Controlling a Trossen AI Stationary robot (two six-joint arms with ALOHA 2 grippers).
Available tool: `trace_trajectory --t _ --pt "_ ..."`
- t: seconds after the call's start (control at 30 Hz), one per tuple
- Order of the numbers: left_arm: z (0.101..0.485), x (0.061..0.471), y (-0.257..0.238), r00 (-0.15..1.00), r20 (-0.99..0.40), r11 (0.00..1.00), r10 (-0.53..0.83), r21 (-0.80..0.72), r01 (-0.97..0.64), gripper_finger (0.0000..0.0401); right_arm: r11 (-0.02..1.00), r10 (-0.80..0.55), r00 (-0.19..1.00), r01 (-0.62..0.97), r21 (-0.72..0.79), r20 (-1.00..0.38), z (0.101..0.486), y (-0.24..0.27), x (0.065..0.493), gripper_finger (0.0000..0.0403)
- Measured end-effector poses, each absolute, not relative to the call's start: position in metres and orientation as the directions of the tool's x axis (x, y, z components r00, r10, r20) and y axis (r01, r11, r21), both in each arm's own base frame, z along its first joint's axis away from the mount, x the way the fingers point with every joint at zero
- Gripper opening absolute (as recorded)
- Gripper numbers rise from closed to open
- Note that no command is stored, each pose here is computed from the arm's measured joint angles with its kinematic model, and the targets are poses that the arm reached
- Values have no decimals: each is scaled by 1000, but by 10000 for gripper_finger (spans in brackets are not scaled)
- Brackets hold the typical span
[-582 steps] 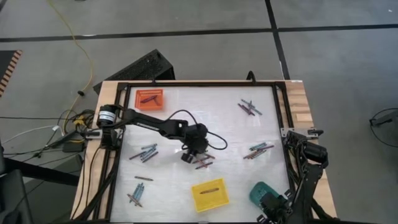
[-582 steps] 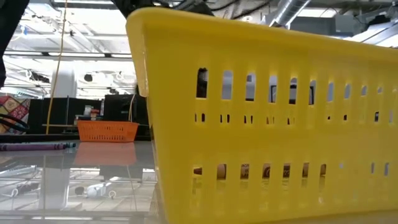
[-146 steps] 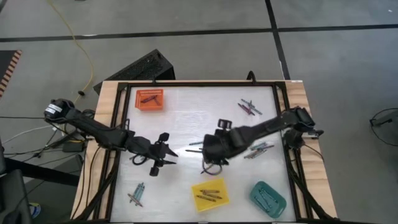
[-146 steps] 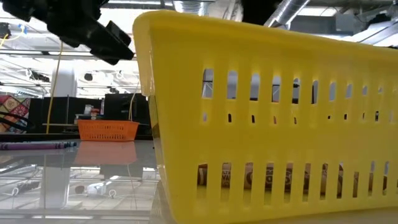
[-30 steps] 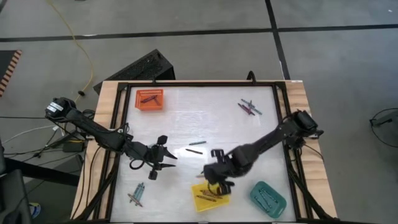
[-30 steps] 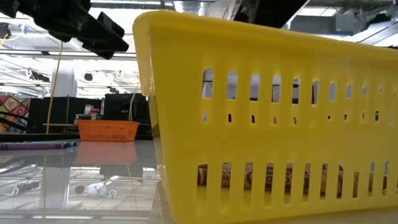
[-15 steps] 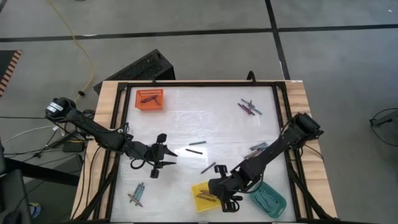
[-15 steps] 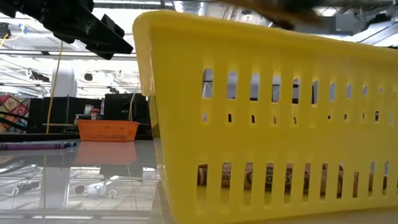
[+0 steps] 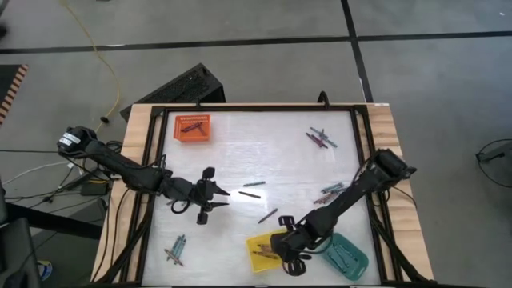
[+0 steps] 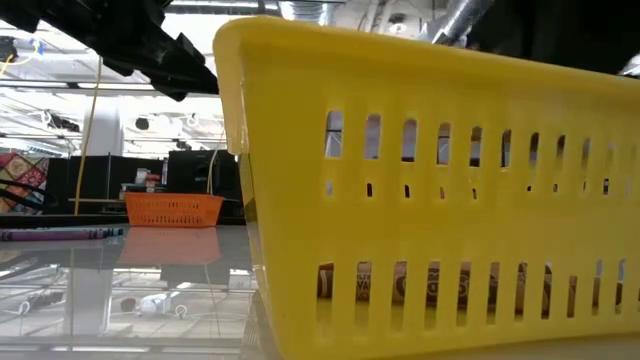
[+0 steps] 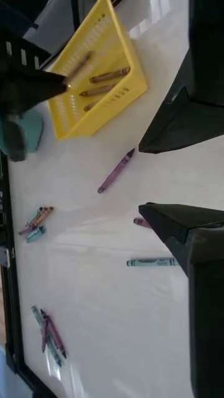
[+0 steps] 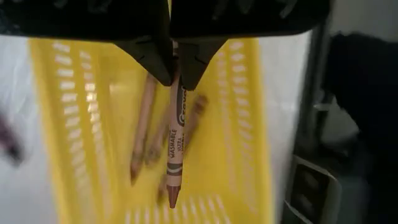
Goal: Sort crayons
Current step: Put the brown crayon into the yellow bin, then put the blue crayon into the green bin
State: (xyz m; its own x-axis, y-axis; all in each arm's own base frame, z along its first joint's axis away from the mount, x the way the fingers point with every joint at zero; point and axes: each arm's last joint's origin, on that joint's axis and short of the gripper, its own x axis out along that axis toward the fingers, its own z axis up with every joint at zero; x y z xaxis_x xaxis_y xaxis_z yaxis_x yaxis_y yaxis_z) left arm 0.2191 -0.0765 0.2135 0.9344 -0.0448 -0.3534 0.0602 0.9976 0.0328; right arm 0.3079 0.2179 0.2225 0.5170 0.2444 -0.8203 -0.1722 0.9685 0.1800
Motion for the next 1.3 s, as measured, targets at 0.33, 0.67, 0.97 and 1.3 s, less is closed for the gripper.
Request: trace_trajectory --t 0.33,0.67,0.97,1.3 --pt "214 220 -74 935 -352 998 -35 32 50 133 970 238 468 -150 189 -851 213 216 309 58" --pt "214 222 -69 936 -352 999 -18 25 28 133 973 225 458 -146 176 -860 214 214 307 94" --pt "214 224 -60 935 -354 1000 5 20 2 133 984 177 547 -123 131 -818 243 208 296 135" --pt "215 231 -38 932 -358 999 52 30 -44 133 999 -33 672 20 -26 -739 284 194 262 168"
